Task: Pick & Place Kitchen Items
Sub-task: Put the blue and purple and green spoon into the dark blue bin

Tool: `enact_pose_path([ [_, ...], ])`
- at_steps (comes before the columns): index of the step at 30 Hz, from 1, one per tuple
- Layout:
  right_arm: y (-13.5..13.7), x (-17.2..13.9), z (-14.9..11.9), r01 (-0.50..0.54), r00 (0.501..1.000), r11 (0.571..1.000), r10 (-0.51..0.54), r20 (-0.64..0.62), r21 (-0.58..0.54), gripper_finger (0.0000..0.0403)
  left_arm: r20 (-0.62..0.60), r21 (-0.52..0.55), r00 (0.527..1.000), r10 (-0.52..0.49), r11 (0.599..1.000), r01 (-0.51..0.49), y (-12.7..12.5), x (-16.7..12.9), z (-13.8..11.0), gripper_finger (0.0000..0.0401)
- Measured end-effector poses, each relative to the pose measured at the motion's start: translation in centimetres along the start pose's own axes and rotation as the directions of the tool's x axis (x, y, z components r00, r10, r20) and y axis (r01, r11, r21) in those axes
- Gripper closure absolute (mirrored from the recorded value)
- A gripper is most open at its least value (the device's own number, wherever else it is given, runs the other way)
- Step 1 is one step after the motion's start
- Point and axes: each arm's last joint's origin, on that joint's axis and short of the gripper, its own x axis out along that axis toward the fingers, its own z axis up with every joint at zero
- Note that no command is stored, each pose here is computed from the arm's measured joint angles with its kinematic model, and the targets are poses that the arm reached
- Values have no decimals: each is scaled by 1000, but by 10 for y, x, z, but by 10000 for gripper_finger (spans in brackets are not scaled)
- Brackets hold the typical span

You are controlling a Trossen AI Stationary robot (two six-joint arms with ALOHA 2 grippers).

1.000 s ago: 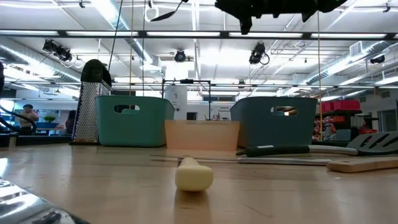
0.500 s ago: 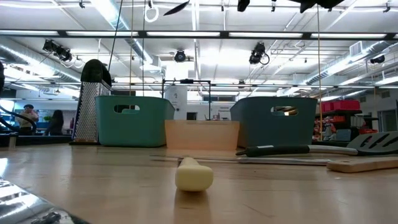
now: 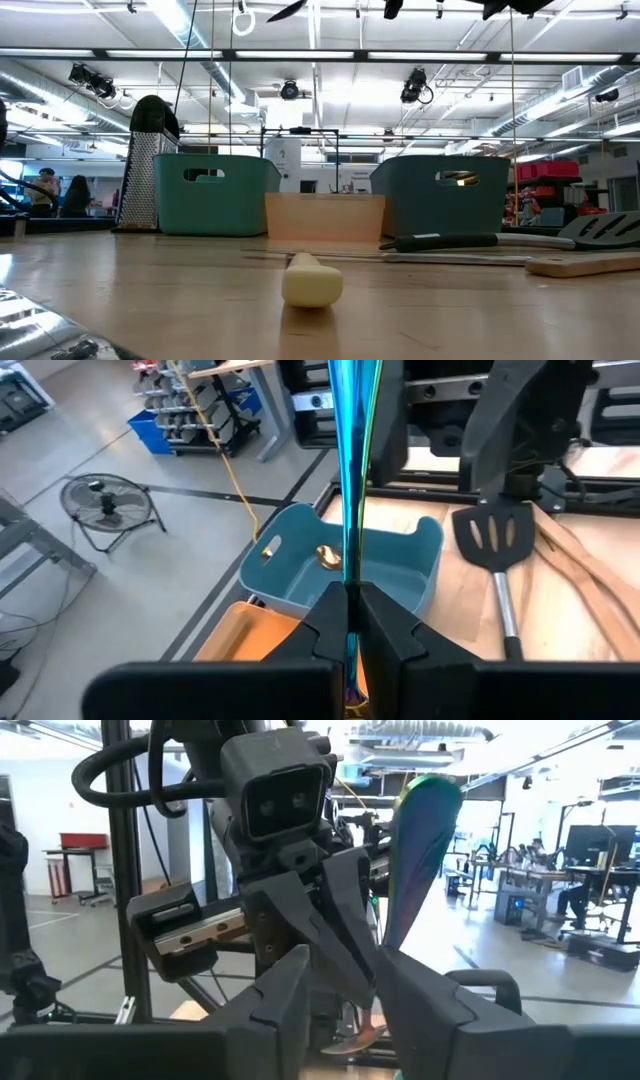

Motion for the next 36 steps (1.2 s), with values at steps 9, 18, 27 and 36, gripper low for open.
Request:
enact_pose_path([
  [9, 0, 0, 6, 9, 998, 1000, -8, 63, -16, 209, 22, -13, 999, -36, 999, 36, -1, 0, 3, 388],
  [18, 9, 1, 13, 10, 991, 999, -6, 136, -31, 205, 87, -17, 989, -123, 992, 125, -6, 8, 10, 388],
  [27, 14, 3, 12, 37, 992, 999, -32, 122, -36, 326, 114, -2, 982, -153, 988, 154, -10, 17, 11, 388],
  [36, 13, 3, 10, 51, 994, 997, -46, 96, -52, 372, 108, 4, 982, -157, 987, 158, -9, 17, 11, 382],
])
